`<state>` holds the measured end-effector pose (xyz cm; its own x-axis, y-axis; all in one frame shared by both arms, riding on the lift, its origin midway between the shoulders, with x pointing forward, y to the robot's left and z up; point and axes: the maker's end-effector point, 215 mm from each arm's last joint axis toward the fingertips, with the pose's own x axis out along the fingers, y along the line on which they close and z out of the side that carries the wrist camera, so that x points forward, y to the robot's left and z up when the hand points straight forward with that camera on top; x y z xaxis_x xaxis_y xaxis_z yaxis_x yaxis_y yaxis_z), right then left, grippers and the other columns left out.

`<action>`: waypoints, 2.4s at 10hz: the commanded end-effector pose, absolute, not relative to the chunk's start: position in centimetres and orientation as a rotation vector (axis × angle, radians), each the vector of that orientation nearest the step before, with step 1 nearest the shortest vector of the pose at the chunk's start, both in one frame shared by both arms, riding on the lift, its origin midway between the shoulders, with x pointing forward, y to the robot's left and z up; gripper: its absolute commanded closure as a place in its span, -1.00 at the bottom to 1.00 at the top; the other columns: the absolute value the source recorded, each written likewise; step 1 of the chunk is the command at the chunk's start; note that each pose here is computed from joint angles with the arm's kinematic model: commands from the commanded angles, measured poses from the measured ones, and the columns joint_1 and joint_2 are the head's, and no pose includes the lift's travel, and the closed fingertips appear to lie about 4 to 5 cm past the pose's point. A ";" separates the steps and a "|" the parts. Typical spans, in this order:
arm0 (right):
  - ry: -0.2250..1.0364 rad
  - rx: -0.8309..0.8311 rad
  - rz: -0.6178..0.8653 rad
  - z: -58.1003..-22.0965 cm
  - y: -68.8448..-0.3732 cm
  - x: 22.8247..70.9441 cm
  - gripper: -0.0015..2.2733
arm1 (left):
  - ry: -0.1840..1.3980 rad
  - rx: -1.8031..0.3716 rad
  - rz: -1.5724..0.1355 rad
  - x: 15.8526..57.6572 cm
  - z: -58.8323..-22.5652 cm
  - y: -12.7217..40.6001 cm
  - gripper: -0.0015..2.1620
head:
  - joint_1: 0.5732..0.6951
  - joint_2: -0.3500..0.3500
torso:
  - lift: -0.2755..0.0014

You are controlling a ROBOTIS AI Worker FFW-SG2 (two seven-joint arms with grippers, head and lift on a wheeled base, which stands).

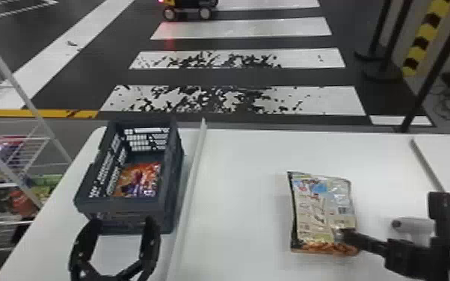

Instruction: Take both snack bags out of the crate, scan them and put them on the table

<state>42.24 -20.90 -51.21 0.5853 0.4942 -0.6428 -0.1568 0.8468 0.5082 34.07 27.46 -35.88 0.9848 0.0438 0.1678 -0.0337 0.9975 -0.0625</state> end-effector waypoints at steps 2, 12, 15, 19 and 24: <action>0.812 0.470 0.339 -48.3 -24.1 43.6 0.99 | -0.170 -0.060 0.039 34.0 -35.8 27.5 -0.91 | 1.00 0.25 | 0.31; 0.619 0.517 -0.254 -42.6 -54.3 44.2 0.99 | -0.163 -0.054 0.031 34.0 -35.9 27.2 -0.91 | 1.00 -0.86 | 0.31; 0.545 0.505 -0.418 -43.1 -61.4 43.2 0.99 | -0.161 -0.052 0.031 34.0 -36.0 27.3 -0.91 | 1.00 -1.00 | 0.31; 0.509 0.474 -0.580 -45.3 -67.0 42.3 0.99 | -0.157 -0.055 0.038 33.9 -36.2 27.7 -0.91 | 1.00 -1.00 | 0.31; 0.539 0.454 -0.640 -47.1 -67.4 41.5 -1.00 | -0.161 -0.053 0.040 33.9 -36.1 27.8 -0.91 | 1.00 -1.00 | 0.31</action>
